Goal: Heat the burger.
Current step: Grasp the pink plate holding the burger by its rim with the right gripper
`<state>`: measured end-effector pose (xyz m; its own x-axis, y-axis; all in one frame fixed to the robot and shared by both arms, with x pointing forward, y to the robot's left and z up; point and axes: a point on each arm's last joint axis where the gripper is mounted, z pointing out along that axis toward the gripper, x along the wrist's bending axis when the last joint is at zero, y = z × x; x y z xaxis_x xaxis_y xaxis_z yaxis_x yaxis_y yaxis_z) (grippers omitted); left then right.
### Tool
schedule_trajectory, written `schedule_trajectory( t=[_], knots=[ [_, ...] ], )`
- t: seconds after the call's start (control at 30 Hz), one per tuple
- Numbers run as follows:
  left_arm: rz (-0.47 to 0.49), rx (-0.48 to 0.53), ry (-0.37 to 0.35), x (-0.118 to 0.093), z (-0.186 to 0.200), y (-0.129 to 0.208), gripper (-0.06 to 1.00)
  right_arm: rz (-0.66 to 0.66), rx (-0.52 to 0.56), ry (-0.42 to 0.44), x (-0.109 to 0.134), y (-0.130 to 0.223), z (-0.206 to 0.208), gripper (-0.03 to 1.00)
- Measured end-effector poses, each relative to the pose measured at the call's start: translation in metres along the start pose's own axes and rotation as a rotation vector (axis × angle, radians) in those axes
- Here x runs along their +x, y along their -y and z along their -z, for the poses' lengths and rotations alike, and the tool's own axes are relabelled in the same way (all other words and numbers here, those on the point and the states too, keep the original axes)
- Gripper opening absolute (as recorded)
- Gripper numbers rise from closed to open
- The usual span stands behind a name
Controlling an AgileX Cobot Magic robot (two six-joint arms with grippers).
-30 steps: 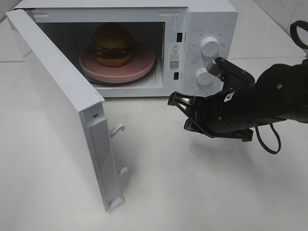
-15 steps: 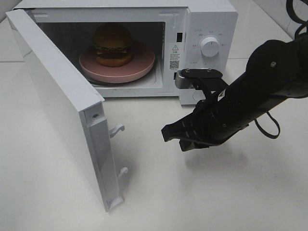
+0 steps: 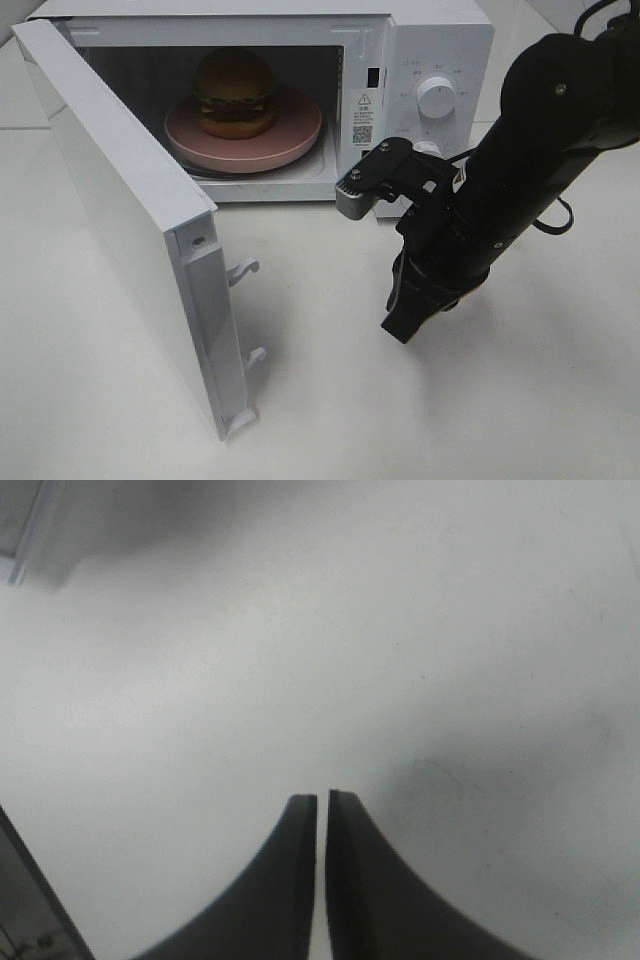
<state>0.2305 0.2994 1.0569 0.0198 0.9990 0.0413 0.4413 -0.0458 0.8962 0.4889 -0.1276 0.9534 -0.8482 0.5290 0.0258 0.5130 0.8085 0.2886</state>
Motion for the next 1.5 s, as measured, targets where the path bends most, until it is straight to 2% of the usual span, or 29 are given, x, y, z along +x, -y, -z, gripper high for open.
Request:
schedule_trajectory(
  t=[0.03,0.07,0.1,0.17,0.23,0.27,0.3,0.37,0.4,0.43,0.5,0.63,0.77,0.8,0.83,0.87,0.9,0.93,0.97,1.0,1.03,1.07,1.1,1.13,1.17,1.27,1.5],
  knots=[
    [0.0,0.0,0.0,0.0,0.0,0.0,0.99,0.054,0.009,-0.002,0.0,0.0,0.001,0.08],
    [0.0,0.0,0.0,0.0,0.0,0.0,0.99,0.165,0.027,-0.002,-0.001,0.0,0.003,0.08],
    [0.0,0.0,0.0,0.0,0.0,0.0,0.99,0.165,0.027,-0.002,-0.001,0.0,0.003,0.08],
    [0.0,0.0,0.0,0.0,0.0,0.0,0.99,0.345,0.052,0.002,-0.002,0.001,0.004,0.09],
    [0.0,0.0,0.0,0.0,0.0,0.0,0.99,0.395,0.059,0.004,-0.002,0.001,0.004,0.09],
    [0.0,0.0,0.0,0.0,0.0,0.0,0.99,0.516,0.071,0.01,-0.003,0.002,0.004,0.1],
    [0.0,0.0,0.0,0.0,0.0,0.0,0.99,0.516,0.071,0.01,-0.003,0.002,0.004,0.1],
    [0.0,0.0,0.0,0.0,0.0,0.0,0.99,0.664,0.088,0.018,-0.005,0.003,0.004,0.11],
    [0.0,0.0,0.0,0.0,0.0,0.0,0.99,0.664,0.088,0.018,-0.005,0.003,0.004,0.11],
    [0.0,0.0,0.0,0.0,0.0,0.0,0.99,0.747,0.1,0.024,-0.006,0.003,0.005,0.11],
    [0.0,0.0,0.0,0.0,0.0,0.0,0.99,0.772,0.106,0.03,-0.007,0.003,0.005,0.12],
    [0.0,0.0,0.0,0.0,0.0,0.0,0.99,0.887,0.148,0.091,-0.015,-0.001,0.011,0.16],
    [0.0,0.0,0.0,0.0,0.0,0.0,0.99,0.921,0.156,0.128,-0.02,-0.006,0.015,0.22],
    [0.0,0.0,0.0,0.0,0.0,0.0,0.99,0.93,0.143,0.155,-0.022,-0.011,0.019,0.28],
    [0.0,0.0,0.0,0.0,0.0,0.0,0.99,0.93,0.143,0.155,-0.022,-0.011,0.019,0.28],
    [0.0,0.0,0.0,0.0,0.0,0.0,0.99,0.932,0.131,0.172,-0.023,-0.013,0.02,0.33],
    [0.0,0.0,0.0,0.0,0.0,0.0,0.99,0.923,0.104,0.203,-0.025,-0.018,0.022,0.45],
    [0.0,0.0,0.0,0.0,0.0,0.0,0.99,0.923,0.104,0.203,-0.025,-0.018,0.022,0.45],
    [0.0,0.0,0.0,0.0,0.0,0.0,0.99,0.901,0.085,0.224,-0.026,-0.021,0.024,0.52],
    [0.0,0.0,0.0,0.0,0.0,0.0,0.99,0.886,0.075,0.233,-0.027,-0.023,0.024,0.66],
    [0.0,0.0,0.0,0.0,0.0,0.0,0.99,0.886,0.075,0.233,-0.027,-0.023,0.024,0.66],
    [0.0,0.0,0.0,0.0,0.0,0.0,0.99,0.874,0.058,0.25,-0.027,-0.025,0.025,0.8],
    [0.0,0.0,0.0,0.0,0.0,0.0,0.99,0.869,0.052,0.256,-0.028,-0.025,0.025,0.87],
    [0.0,0.0,0.0,0.0,0.0,0.0,0.99,0.869,0.052,0.256,-0.028,-0.025,0.025,0.87],
    [0.0,0.0,0.0,0.0,0.0,0.0,0.99,0.87,0.041,0.27,-0.028,-0.027,0.025,0.94],
    [0.0,0.0,0.0,0.0,0.0,0.0,0.99,0.881,0.029,0.295,-0.03,-0.029,0.026,0.98],
    [0.0,0.0,0.0,0.0,0.0,0.0,0.99,0.919,0.015,0.352,-0.034,-0.034,0.029,0.99]
  ],
)
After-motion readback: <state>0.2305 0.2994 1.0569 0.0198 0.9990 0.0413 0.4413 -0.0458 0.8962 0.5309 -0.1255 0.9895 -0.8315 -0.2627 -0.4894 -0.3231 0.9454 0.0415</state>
